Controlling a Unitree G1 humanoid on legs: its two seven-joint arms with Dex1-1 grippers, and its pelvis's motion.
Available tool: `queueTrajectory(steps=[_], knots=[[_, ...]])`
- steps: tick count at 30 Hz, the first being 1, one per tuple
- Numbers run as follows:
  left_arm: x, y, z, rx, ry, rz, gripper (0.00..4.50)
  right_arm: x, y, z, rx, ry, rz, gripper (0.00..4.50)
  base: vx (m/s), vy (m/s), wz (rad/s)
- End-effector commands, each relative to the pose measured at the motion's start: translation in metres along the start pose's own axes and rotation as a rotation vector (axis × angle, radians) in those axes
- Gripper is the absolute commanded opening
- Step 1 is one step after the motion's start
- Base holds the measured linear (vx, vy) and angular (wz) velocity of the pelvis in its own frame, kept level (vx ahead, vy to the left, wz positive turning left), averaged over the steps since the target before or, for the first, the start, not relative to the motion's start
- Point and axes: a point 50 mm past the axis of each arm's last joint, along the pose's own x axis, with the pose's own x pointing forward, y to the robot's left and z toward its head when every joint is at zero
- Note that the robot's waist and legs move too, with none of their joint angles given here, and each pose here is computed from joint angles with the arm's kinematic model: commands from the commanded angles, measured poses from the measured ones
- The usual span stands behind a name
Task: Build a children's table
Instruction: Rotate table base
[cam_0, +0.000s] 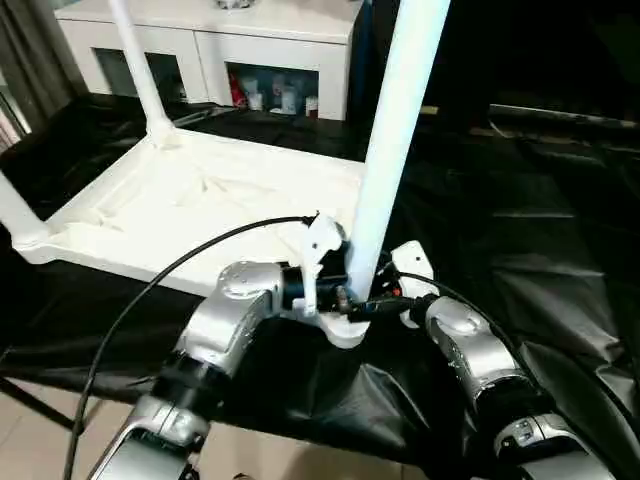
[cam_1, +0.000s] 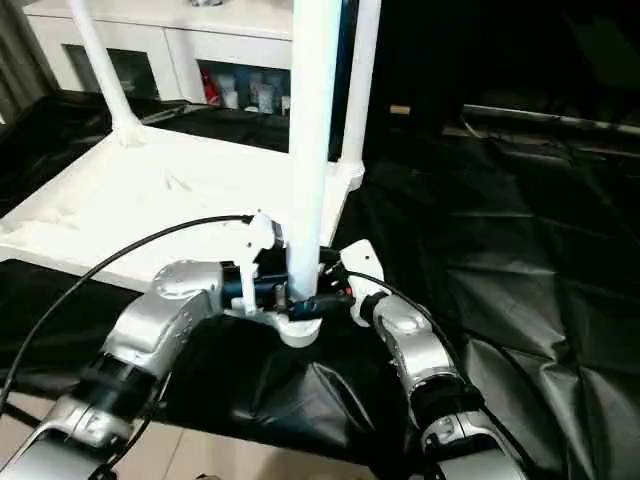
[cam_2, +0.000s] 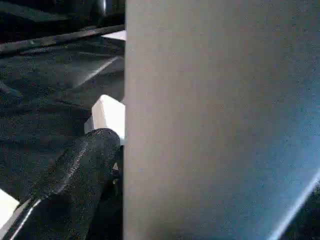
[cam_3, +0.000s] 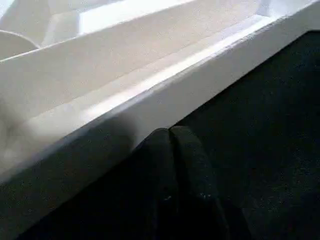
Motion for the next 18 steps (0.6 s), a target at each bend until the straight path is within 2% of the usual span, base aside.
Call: queueTrajectory(steps=[1, 3, 4, 7, 15, 16, 18], knots=[[0.003, 0.006, 0.004, 0.054, 0.042, 0.017, 4.5, 0.001, -0.002, 0.015, -0.062, -0.056, 0.017, 0.04, 0.0, 0.0, 0.0], [0.001, 0.007, 0.004, 0.057, 0.046, 0.02, 4.5, -0.001, -0.005, 0.015, -0.062, -0.058, 0.012, 0.04, 0.0, 0.0, 0.0], [-0.008, 0.012, 0.004, 0.055, 0.051, 0.033, 4.5, -0.009, -0.016, 0.015, -0.071, -0.065, 0.004, 0.04, 0.0, 0.0, 0.0], [-0.034, 0.015, -0.001, 0.026, 0.092, -0.021, 4.5, -0.034, -0.036, 0.017, -0.118, -0.076, 0.064, 0.04, 0.0, 0.0, 0.0], [-0.07, 0.028, -0.01, 0.045, 0.269, -0.037, 4.5, -0.065, -0.047, 0.015, -0.173, -0.07, 0.174, 0.04, 0.0, 0.0, 0.0], [-0.076, 0.031, -0.012, 0.056, 0.328, -0.048, 4.33, -0.071, -0.048, 0.015, -0.177, -0.073, 0.197, 0.01, 0.0, 0.0, 0.0], [-0.076, 0.032, -0.013, 0.057, 0.333, -0.049, 4.16, -0.071, -0.048, 0.015, -0.177, -0.073, 0.199, 0.0, 0.0, 0.0, 0.0]])
